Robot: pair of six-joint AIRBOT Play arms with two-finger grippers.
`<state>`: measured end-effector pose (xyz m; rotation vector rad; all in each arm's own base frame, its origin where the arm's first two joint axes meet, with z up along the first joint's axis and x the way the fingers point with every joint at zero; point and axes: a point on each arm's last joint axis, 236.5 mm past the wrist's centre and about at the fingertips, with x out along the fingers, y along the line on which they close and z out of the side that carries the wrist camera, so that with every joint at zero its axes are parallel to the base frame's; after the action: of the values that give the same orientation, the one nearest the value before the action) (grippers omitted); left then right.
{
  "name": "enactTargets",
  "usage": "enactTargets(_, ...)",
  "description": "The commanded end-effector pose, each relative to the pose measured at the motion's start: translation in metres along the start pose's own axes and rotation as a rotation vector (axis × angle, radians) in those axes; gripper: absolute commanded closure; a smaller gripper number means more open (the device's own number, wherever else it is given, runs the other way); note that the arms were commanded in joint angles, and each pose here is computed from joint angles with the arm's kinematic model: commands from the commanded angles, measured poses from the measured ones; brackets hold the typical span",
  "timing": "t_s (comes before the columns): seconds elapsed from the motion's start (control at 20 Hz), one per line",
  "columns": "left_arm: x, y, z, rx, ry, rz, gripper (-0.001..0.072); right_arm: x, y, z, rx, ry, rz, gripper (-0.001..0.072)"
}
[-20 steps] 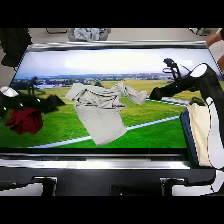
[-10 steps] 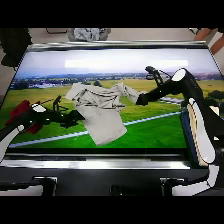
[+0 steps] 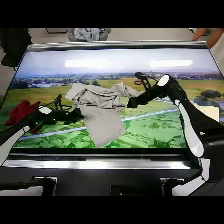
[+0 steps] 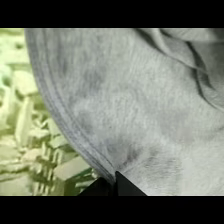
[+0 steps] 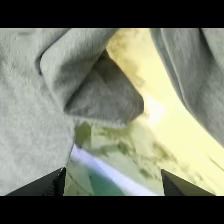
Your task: Fold the shirts.
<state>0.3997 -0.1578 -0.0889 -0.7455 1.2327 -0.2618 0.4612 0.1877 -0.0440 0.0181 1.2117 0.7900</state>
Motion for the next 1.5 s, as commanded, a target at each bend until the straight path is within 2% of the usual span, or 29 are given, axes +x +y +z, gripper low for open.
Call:
enactTargets(0.0,-0.005,-0.007,0.002,0.035,-0.011,-0.013,0.0674,0.023,-0.002,0.019,0.002,-0.067,-0.038,0.0003)
enactTargets(0.4,-0.029,-0.032,0.008,0.083,-0.060,-0.054,0.0674,0.047,-0.011,0.028,0.035,-0.109,-0.065,0.0010)
enactTargets(0.45,-0.034,-0.037,0.010,0.091,-0.071,-0.061,0.0674,0.050,-0.010,0.028,0.052,-0.107,-0.061,0.0050)
enactTargets(0.6,-0.043,-0.045,0.012,0.108,-0.093,-0.074,0.0674,0.056,-0.011,0.025,0.082,-0.103,-0.044,0.0231)
enactTargets(0.65,-0.045,-0.047,0.013,0.112,-0.099,-0.077,0.0674,0.059,-0.008,0.026,0.096,-0.105,-0.027,0.0421)
enactTargets(0.7,-0.047,-0.049,0.013,0.115,-0.102,-0.080,0.0674,0.060,-0.005,0.027,0.111,-0.113,-0.009,0.0663)
enactTargets(0.8,-0.051,-0.052,0.015,0.158,-0.116,-0.083,0.0674,0.057,0.001,0.034,0.069,-0.136,0.009,0.0668)
enactTargets(0.95,-0.093,-0.078,0.040,0.356,-0.193,-0.121,0.0677,0.010,0.017,0.051,-0.164,-0.144,-0.042,0.0670)
enactTargets(1.05,-0.162,-0.123,0.078,0.447,-0.348,-0.172,0.0677,-0.061,0.036,0.073,-0.363,-0.196,-0.160,0.0669)
enactTargets(1.2,-0.324,-0.228,0.096,0.675,-0.699,-0.261,0.0677,-0.225,0.101,0.108,-0.623,-0.442,-0.405,0.0668)
enactTargets(1.35,-0.496,-0.328,0.025,0.928,-1.062,-0.357,0.0677,-0.393,0.190,0.093,-0.756,-0.797,-0.626,0.0668)
enactTargets(1.45,-0.561,-0.360,-0.040,1.006,-1.184,-0.442,0.0677,-0.456,0.248,0.060,-0.803,-0.967,-0.636,0.0669)
